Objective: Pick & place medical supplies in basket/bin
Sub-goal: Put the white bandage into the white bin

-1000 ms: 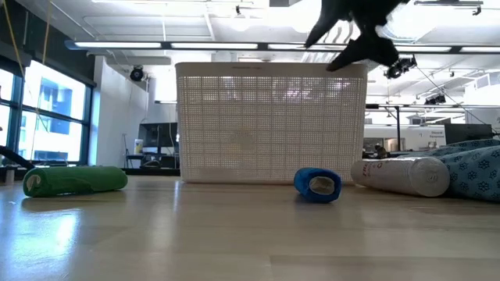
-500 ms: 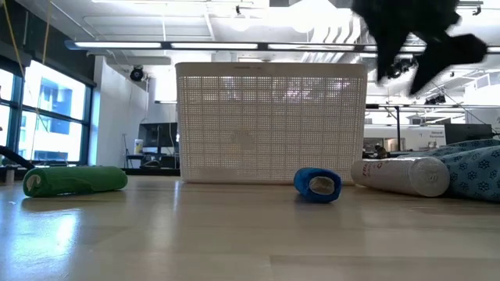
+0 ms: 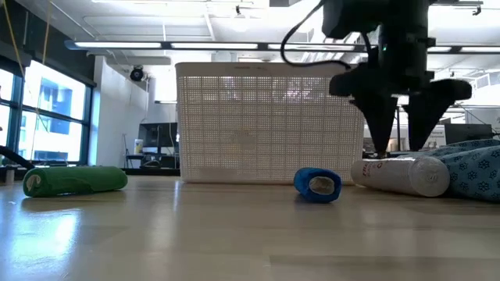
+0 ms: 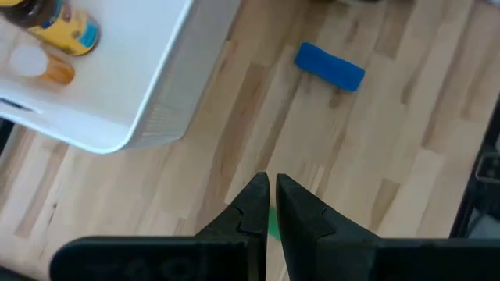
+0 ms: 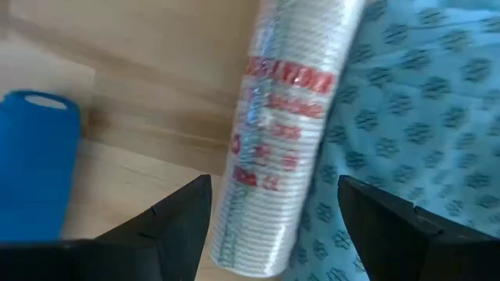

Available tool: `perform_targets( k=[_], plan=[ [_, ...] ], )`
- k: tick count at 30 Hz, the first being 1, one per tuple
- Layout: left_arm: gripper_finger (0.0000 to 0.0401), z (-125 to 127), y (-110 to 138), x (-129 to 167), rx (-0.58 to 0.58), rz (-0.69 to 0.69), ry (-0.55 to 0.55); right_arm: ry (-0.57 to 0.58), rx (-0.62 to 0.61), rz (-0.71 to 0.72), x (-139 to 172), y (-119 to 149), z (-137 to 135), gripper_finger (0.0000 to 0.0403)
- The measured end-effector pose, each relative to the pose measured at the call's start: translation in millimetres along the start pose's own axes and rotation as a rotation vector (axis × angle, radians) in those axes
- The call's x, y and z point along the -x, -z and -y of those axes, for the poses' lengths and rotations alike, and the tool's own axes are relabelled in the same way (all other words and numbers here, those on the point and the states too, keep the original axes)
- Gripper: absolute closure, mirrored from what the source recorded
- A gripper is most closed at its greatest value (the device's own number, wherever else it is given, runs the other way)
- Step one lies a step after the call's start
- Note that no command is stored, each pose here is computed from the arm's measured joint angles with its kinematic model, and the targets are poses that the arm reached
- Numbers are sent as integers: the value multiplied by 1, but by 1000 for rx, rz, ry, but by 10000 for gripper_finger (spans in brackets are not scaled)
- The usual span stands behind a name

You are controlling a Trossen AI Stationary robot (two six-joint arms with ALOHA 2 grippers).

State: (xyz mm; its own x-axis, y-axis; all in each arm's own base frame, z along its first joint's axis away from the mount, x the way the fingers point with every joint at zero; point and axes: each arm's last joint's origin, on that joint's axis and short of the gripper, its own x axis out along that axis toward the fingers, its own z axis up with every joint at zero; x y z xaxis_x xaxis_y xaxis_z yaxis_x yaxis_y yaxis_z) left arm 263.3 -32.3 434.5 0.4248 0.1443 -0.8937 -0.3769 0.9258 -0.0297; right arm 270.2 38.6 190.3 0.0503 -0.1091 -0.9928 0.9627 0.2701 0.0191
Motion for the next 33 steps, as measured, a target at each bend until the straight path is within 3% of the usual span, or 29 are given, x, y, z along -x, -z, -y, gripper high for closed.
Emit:
perform_targets(
  k=[6,14,21,27,33],
  plan=[
    [339,0,0,0,68,7,-13,-42,64,27,-10,0,-9,136],
    [339,0,0,0,189,8,-13,-43,88,-86,-38,5,10,137],
    [339,0,0,0,301,8,-11,-110,158,-33,-34,11,15,143],
    [339,1,0,0,318,-4,6,-137,196,-2,-26,15,17,183],
    [339,-2,-1,0,239,38,-54,-147,198,16,-25,16,16,240]
  ],
)
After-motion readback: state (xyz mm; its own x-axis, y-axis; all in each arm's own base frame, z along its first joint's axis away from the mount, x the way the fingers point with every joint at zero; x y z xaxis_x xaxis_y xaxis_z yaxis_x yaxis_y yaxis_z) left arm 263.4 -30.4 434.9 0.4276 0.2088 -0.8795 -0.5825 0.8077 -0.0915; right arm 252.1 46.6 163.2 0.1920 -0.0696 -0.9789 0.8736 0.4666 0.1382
